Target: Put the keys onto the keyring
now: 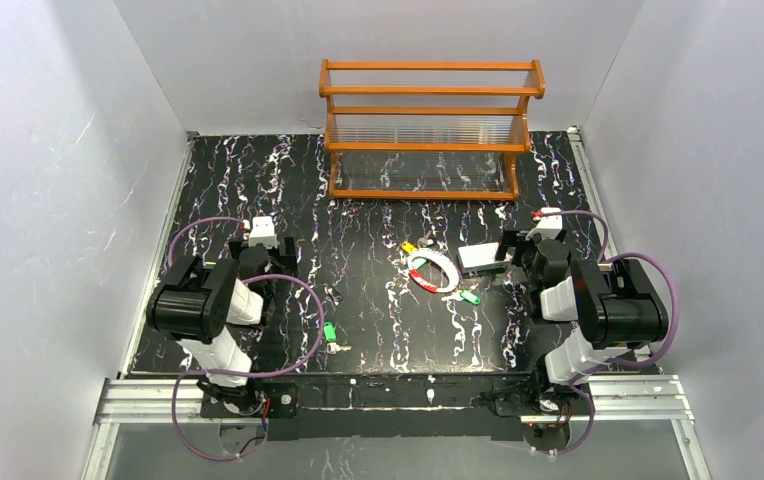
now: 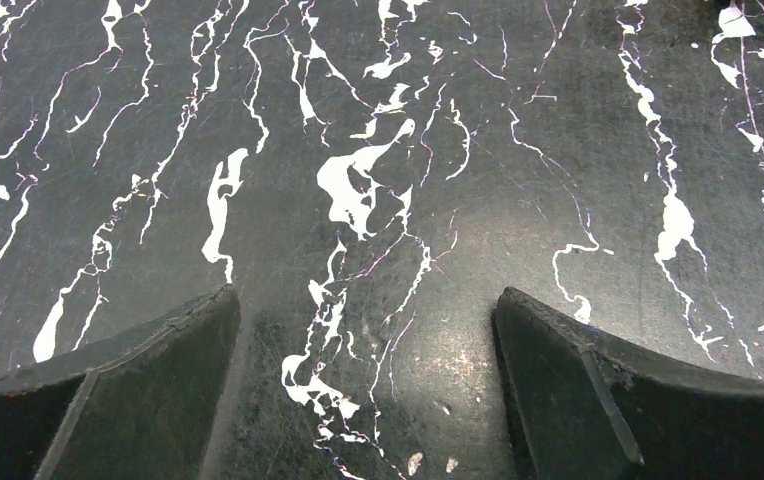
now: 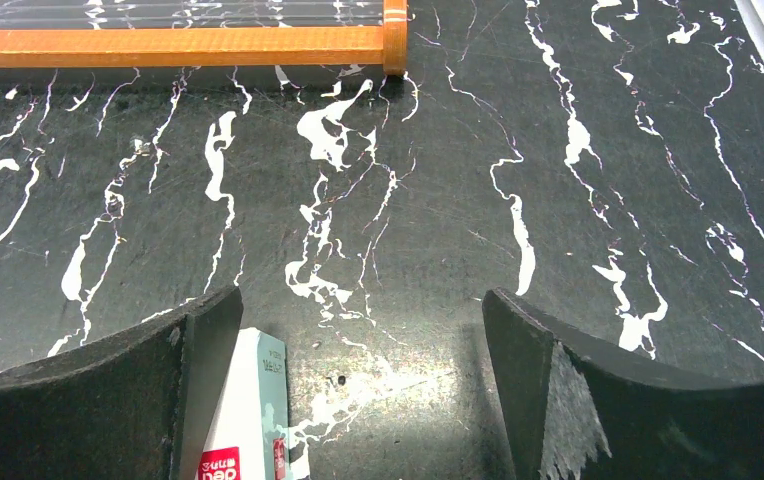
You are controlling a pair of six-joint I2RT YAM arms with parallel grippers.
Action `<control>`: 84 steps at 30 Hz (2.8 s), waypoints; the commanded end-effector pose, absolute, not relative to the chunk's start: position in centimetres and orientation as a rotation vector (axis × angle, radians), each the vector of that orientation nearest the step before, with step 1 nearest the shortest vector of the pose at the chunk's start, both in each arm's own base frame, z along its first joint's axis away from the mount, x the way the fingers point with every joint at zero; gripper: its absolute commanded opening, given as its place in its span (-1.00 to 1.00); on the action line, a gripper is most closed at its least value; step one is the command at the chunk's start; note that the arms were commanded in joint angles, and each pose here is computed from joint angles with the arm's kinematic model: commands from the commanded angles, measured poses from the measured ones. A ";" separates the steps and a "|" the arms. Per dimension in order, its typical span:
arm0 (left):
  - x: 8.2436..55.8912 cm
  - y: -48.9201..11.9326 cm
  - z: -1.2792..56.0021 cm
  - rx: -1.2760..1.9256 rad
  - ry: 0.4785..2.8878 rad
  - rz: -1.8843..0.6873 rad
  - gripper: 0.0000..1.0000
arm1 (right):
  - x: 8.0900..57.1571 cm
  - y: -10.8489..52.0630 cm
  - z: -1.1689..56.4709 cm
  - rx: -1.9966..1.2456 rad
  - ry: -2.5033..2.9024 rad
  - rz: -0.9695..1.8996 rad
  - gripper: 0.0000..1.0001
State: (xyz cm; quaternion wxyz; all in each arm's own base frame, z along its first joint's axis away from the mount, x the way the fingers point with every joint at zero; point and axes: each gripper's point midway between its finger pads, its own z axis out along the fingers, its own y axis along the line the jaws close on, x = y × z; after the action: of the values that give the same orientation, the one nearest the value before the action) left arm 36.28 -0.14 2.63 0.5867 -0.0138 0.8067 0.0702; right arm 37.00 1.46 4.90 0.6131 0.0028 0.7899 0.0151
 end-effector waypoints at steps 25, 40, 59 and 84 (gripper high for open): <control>37.8 -6.1 13.0 -0.319 2.113 -0.309 0.97 | 38.5 -1.3 13.4 0.697 1.964 0.101 0.97; 30.5 -14.4 10.4 -0.341 2.162 -1.018 0.97 | 35.5 14.5 12.9 0.139 2.254 0.833 0.96; 27.1 -10.8 10.5 -0.381 2.187 -0.751 0.97 | 26.7 27.6 4.6 -0.489 2.610 0.610 0.81; 25.0 -14.9 6.5 -0.493 2.221 -1.031 0.65 | 20.3 32.8 10.9 -0.696 2.482 1.044 0.86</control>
State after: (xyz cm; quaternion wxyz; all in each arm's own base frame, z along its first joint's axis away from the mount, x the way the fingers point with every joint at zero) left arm 24.40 -12.73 4.65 0.3032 -0.2096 0.8631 -0.3452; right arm 18.63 35.29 10.22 0.1641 -0.2942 0.8679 0.3651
